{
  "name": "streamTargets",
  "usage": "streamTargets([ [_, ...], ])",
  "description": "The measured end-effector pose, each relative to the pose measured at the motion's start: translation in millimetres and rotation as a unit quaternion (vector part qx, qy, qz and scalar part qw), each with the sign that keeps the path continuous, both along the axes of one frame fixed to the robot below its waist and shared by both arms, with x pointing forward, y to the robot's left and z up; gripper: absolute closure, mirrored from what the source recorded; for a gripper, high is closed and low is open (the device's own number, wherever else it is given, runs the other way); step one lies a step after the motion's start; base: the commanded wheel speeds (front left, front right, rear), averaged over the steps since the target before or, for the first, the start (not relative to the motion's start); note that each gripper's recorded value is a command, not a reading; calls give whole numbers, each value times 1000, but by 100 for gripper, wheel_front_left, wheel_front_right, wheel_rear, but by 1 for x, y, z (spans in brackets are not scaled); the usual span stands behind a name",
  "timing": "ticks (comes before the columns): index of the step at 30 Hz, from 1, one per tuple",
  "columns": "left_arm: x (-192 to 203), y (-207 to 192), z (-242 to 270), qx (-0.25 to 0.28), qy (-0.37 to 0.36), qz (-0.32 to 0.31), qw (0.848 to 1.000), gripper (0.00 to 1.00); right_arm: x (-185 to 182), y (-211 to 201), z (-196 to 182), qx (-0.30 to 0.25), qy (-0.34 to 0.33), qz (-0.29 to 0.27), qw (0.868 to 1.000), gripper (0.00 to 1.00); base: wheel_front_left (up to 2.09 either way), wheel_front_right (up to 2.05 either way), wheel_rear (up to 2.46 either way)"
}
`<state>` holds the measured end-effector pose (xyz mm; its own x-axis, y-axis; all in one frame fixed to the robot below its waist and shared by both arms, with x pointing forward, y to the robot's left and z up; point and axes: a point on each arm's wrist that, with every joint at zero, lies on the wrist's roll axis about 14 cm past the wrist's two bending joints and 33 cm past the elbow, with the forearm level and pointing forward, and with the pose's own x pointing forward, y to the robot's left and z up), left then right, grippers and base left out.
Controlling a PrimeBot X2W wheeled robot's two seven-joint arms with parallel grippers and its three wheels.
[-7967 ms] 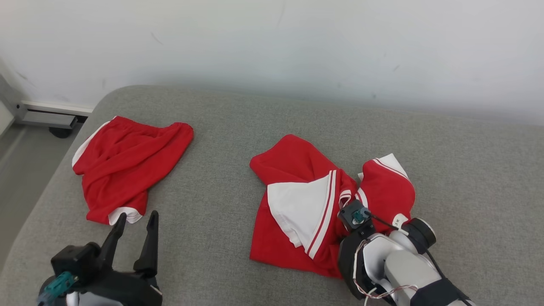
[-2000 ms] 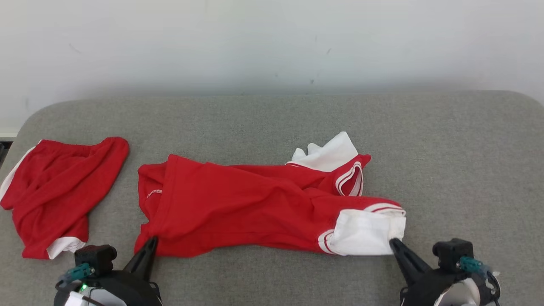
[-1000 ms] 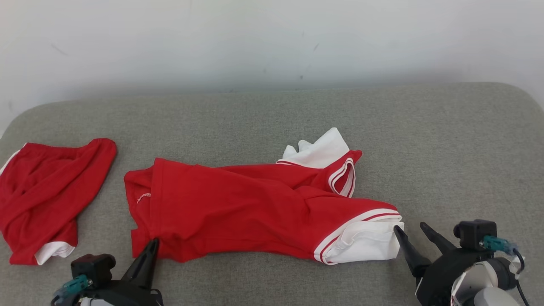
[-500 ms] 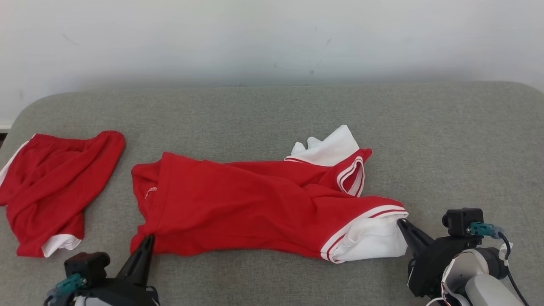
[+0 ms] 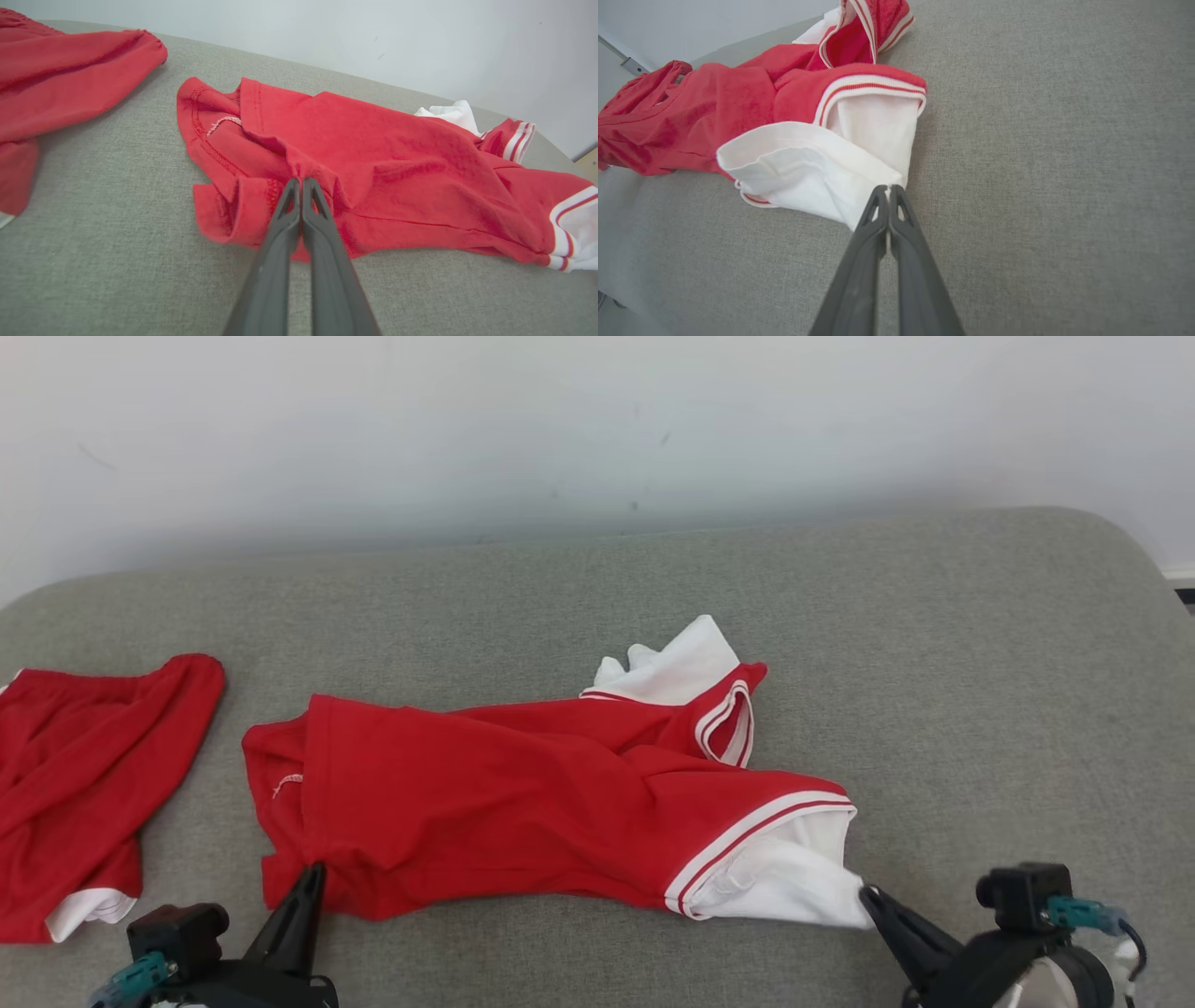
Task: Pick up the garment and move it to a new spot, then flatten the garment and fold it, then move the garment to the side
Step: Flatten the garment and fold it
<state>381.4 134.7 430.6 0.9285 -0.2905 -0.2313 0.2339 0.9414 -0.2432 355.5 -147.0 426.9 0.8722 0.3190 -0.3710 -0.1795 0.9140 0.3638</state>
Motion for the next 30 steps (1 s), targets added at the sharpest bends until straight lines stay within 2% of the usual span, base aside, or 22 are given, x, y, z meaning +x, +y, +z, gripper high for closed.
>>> streamTargets([
  [4,1,-4,0,1,-1,-7,1000,100,-19,-10,-14,-3,36,0,999,100,0,0,0],
  [5,2,-5,0,2,-1,-8,1000,100,-25,-10,-20,-6,49,4,999,75,0,0,0],
  [6,2,-6,-1,2,-1,-9,1000,100,-32,-8,-26,-3,65,8,998,0,0,0,0],
  [8,2,-6,-1,2,1,-10,1000,100,-33,-5,-26,8,72,9,997,0,0,0,0],
  [14,2,-7,-2,6,0,-13,1000,100,-20,-6,2,60,39,-8,997,0,0,0,0],
  [17,1,-9,-2,5,-1,-16,1000,100,-14,-15,13,67,21,-20,997,0,0,0,0],
  [23,-2,-14,0,-4,-3,-15,1000,100,-20,-23,-4,-1,53,0,999,0,0,0,0],
  [30,-4,-10,0,-3,-3,-10,1000,100,-32,-4,-27,-23,104,32,994,0,0,0,0],
])
